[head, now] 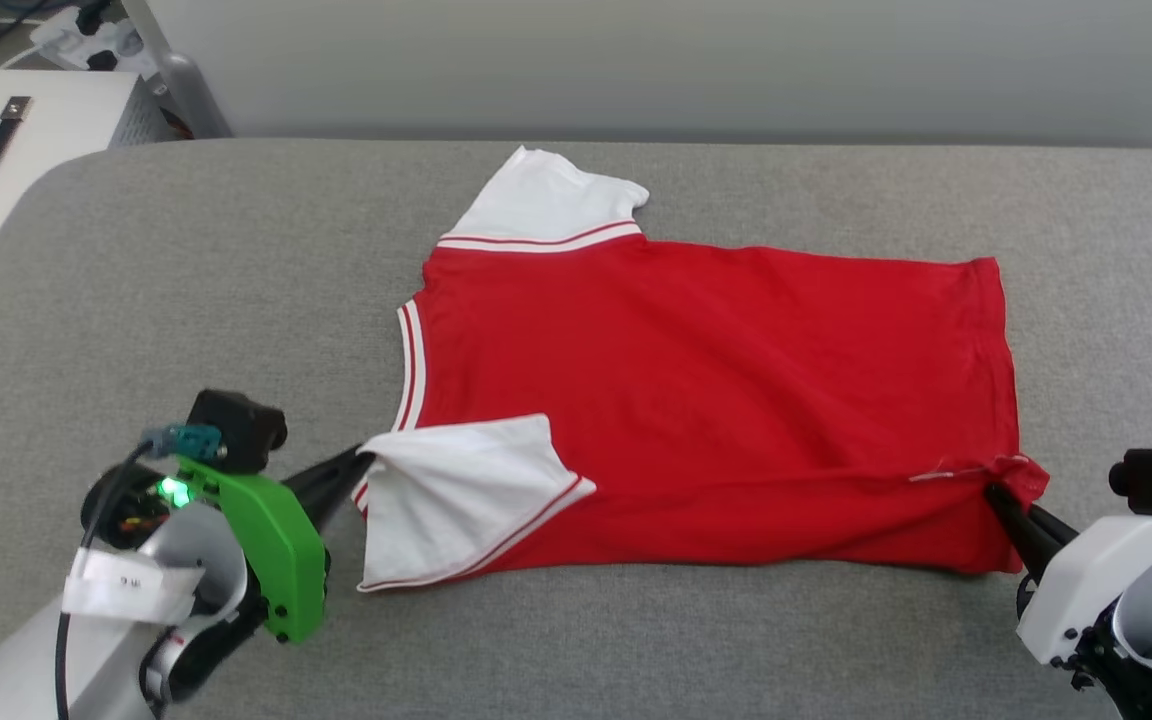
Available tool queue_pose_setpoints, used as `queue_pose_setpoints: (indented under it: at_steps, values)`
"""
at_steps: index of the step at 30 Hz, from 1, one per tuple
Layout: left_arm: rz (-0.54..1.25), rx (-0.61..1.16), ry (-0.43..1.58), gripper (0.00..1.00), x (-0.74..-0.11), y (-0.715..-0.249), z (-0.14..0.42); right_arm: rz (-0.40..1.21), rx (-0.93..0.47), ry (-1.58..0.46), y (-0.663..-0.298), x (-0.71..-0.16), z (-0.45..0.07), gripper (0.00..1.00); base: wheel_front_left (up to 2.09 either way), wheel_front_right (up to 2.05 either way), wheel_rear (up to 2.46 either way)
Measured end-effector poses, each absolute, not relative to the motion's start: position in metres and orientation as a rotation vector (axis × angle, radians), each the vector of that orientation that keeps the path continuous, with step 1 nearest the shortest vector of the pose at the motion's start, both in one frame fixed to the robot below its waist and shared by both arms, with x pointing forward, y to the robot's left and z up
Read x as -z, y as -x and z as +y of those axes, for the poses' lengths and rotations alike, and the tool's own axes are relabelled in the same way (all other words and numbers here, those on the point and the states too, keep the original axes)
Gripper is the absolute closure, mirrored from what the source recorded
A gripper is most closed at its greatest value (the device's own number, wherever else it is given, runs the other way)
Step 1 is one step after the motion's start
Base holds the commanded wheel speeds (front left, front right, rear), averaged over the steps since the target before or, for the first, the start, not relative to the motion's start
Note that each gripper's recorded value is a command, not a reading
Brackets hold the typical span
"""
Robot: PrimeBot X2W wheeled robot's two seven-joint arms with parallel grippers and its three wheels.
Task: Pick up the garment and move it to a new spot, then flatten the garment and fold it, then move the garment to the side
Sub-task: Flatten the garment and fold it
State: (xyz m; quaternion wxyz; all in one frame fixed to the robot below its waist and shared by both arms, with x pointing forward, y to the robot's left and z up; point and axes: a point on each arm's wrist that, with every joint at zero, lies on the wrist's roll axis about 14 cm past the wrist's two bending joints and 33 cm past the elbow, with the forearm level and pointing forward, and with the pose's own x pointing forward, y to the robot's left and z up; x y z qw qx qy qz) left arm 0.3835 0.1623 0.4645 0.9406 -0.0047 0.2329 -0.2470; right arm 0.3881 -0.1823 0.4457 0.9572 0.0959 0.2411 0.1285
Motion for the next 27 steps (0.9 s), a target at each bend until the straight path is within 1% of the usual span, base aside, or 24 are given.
queue_pose_setpoints:
  at_steps: [5, 9, 16, 21, 22, 23, 24, 27]
  values:
    - [0.537, 0.501, -0.032, 1.0, -0.452, -0.417, 0.166, 0.546, -0.24, -0.186, -0.398, -0.429, -0.185, 1.0, 0.0, 0.0, 0.0]
    - [0.589, 0.491, -0.052, 1.0, -0.435, -0.431, 0.169, 0.584, -0.225, -0.184, -0.399, -0.419, -0.188, 1.0, 0.0, 0.0, 0.0]
    - [0.667, 0.48, -0.073, 1.0, -0.407, -0.439, 0.169, 0.643, -0.188, -0.164, -0.4, -0.401, -0.197, 1.0, 0.0, 0.0, 0.0]
    - [0.672, 0.478, -0.077, 1.0, -0.4, -0.44, 0.166, 0.649, -0.191, -0.162, -0.405, -0.398, -0.194, 1.0, 0.0, 0.0, 0.0]
    - [0.671, 0.475, -0.077, 0.76, -0.399, -0.441, 0.166, 0.647, -0.193, -0.161, -0.406, -0.398, -0.194, 1.0, 0.0, 0.0, 0.0]
    - [0.668, 0.473, -0.078, 0.0, -0.399, -0.441, 0.166, 0.642, -0.196, -0.159, -0.407, -0.398, -0.193, 0.58, 0.0, 0.0, 0.0]
    - [0.668, 0.466, -0.077, 0.0, -0.398, -0.441, 0.167, 0.635, -0.197, -0.16, -0.408, -0.399, -0.192, 0.0, 0.0, 0.0, 0.0]
    - [0.646, 0.44, -0.07, 0.0, -0.4, -0.444, 0.172, 0.604, -0.204, -0.155, -0.414, -0.405, -0.19, 0.0, 0.0, 0.0, 0.0]
